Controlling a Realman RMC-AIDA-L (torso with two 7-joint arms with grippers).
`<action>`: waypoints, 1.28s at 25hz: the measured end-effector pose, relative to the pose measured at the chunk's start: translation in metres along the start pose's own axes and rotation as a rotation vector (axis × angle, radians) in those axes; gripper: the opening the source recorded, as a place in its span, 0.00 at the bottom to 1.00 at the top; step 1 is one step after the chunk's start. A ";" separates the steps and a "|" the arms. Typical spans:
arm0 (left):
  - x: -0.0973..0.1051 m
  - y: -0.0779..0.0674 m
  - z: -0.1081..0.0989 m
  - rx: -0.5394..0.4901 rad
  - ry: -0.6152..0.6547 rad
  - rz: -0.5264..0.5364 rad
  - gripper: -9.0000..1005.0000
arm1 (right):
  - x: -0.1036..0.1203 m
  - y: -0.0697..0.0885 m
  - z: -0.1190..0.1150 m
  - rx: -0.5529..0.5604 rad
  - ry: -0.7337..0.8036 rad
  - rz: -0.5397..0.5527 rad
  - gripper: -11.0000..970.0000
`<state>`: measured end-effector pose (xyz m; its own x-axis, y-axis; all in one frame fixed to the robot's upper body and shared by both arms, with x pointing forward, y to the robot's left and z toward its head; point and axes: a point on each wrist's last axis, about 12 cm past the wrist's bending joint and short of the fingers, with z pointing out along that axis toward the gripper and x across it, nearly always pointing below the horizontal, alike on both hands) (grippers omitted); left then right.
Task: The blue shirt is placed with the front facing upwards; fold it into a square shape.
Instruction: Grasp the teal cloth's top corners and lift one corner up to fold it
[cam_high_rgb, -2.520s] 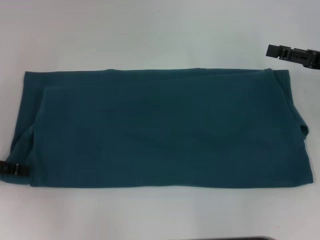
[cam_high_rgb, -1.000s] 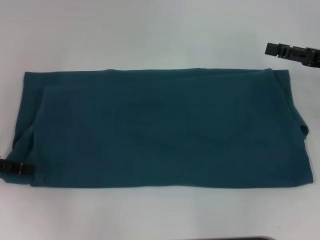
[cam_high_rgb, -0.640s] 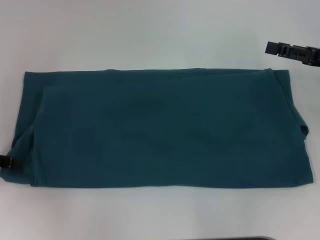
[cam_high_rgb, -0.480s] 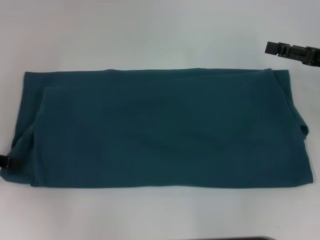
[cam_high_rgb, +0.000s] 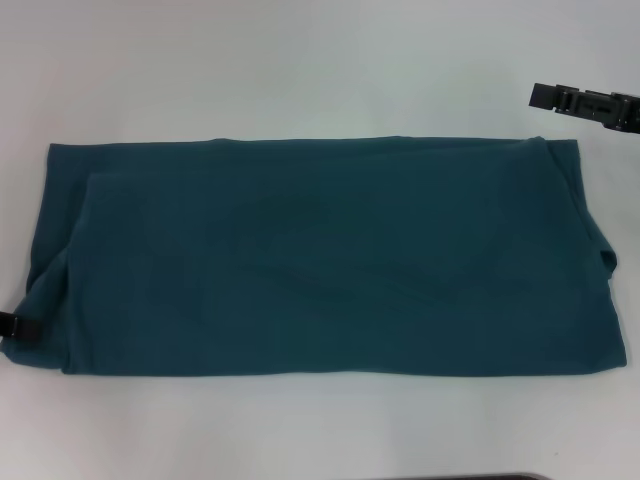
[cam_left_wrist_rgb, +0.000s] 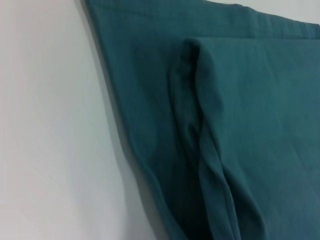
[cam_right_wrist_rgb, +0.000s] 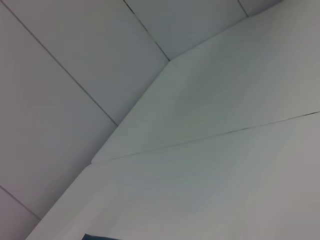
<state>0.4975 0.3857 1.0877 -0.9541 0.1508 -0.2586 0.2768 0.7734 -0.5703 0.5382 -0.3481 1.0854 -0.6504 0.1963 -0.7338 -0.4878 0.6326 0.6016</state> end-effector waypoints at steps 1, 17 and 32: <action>0.000 0.000 0.000 0.000 0.000 0.000 0.03 | 0.000 0.000 0.000 0.000 0.000 -0.001 0.76; 0.003 0.010 -0.014 -0.049 -0.026 -0.012 0.01 | 0.000 0.002 0.005 -0.008 0.005 -0.004 0.76; 0.008 0.020 -0.032 -0.066 -0.104 -0.022 0.02 | -0.004 0.011 0.027 -0.056 0.032 -0.028 0.76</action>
<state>0.4916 0.4219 1.0996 -0.9419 0.0710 -0.3284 0.2446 0.8150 -0.5253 0.5507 -0.3219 1.0861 -0.6537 0.1543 -0.7409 -0.5374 0.5946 0.5980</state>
